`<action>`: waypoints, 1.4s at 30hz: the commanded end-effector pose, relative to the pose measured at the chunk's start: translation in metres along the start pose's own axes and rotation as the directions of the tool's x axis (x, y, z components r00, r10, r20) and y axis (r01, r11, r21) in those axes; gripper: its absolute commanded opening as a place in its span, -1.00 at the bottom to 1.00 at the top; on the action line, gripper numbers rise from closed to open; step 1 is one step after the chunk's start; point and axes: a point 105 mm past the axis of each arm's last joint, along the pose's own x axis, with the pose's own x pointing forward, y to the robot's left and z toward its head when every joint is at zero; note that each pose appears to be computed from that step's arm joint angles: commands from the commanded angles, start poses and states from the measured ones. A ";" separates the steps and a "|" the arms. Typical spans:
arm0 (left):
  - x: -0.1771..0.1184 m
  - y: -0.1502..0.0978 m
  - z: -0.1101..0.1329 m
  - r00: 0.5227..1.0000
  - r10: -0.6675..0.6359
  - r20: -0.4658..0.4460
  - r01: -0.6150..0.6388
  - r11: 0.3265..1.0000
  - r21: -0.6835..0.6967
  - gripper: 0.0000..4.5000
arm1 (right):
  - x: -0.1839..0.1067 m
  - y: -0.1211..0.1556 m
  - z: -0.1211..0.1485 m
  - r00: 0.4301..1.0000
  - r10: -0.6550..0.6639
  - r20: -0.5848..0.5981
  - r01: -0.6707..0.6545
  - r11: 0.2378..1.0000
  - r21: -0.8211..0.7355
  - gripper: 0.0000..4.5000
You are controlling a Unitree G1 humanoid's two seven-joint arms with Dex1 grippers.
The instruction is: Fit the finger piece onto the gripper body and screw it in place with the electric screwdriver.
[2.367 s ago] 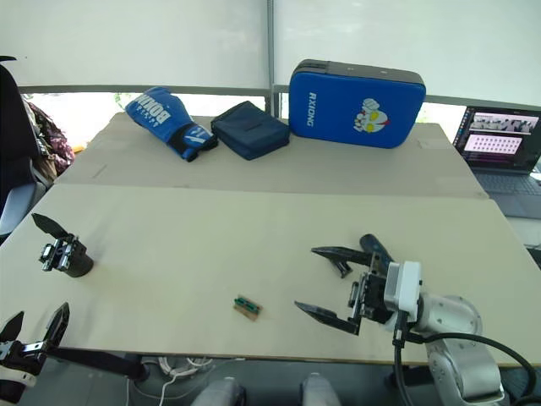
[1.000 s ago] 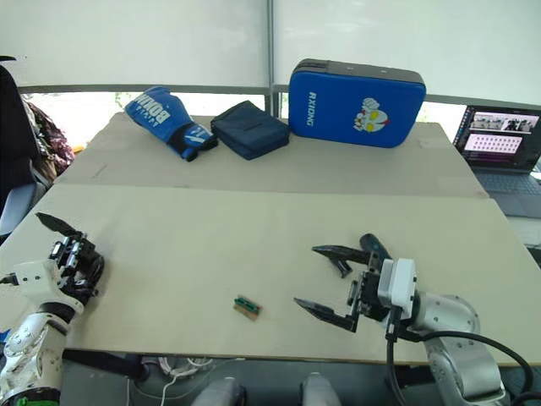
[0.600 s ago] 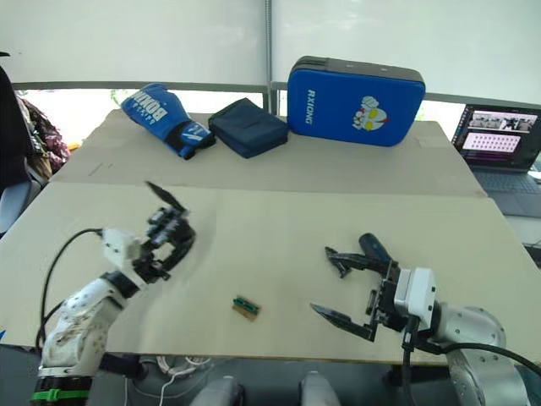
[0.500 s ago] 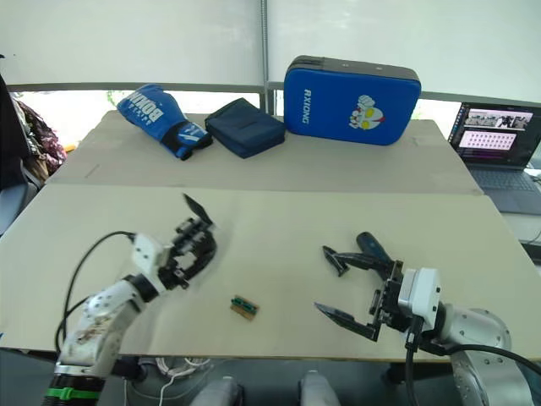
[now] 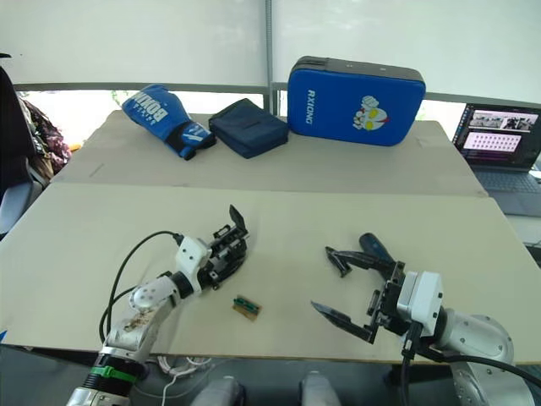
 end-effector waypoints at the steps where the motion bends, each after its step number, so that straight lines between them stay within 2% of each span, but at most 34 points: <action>1: -0.001 -0.003 0.002 1.000 -0.024 0.014 0.025 0.999 -0.023 0.02 | 0.002 -0.002 0.009 1.000 0.003 0.012 -0.002 0.999 -0.043 1.00; 2: -0.002 -0.003 0.002 1.000 -0.028 0.011 0.028 0.999 -0.026 0.02 | 0.002 -0.002 0.009 1.000 0.003 0.012 -0.002 0.999 -0.042 1.00; 3: -0.003 -0.002 0.001 1.000 -0.029 0.007 0.029 0.999 -0.025 0.49 | 0.002 -0.002 0.009 1.000 0.003 0.012 -0.003 0.999 -0.041 1.00; 5: -0.006 0.001 0.001 1.000 -0.028 0.003 0.028 0.999 -0.026 0.88 | 0.002 -0.002 0.009 1.000 0.001 0.012 -0.001 0.999 -0.039 1.00; 6: -0.007 0.003 0.001 1.000 -0.030 0.001 0.030 0.999 -0.027 0.98 | 0.002 -0.002 0.009 1.000 0.000 0.011 0.000 0.999 -0.039 1.00; 10: -0.018 0.012 0.000 0.997 -0.073 -0.018 0.072 0.997 -0.025 0.98 | 0.001 -0.002 0.008 1.000 -0.001 0.010 0.002 0.999 -0.035 1.00; 17: -0.033 0.036 0.001 0.965 -0.253 -0.061 0.253 0.967 -0.009 0.98 | -0.002 0.001 0.006 1.000 -0.003 0.003 0.003 1.000 -0.027 1.00; 23: -0.017 0.036 0.000 0.917 -0.392 -0.071 0.394 0.919 0.013 0.98 | -0.003 0.004 0.006 1.000 -0.006 -0.001 0.006 1.000 -0.025 1.00; 31: 0.005 0.031 0.005 0.892 -0.450 -0.045 0.450 0.893 -0.016 0.98 | -0.004 0.005 0.006 1.000 -0.017 -0.008 0.017 1.000 -0.024 1.00; 34: 0.009 0.032 0.006 0.899 -0.437 -0.032 0.436 0.900 -0.017 0.98 | -0.005 0.004 0.006 1.000 -0.023 -0.012 0.023 0.999 -0.029 1.00; 37: 0.006 0.031 0.006 0.898 -0.440 -0.028 0.440 0.898 0.003 0.60 | -0.005 0.004 0.006 0.999 -0.028 -0.014 0.028 0.999 -0.033 1.00; 40: -0.001 0.027 0.008 0.896 -0.444 -0.001 0.444 0.896 0.024 0.04 | -0.006 0.004 0.005 0.999 -0.034 -0.017 0.034 0.999 -0.036 1.00; 42: -0.004 0.024 0.018 0.909 -0.412 0.056 0.410 0.911 0.042 0.04 | -0.007 0.005 0.004 0.999 -0.036 -0.019 0.035 0.999 -0.034 1.00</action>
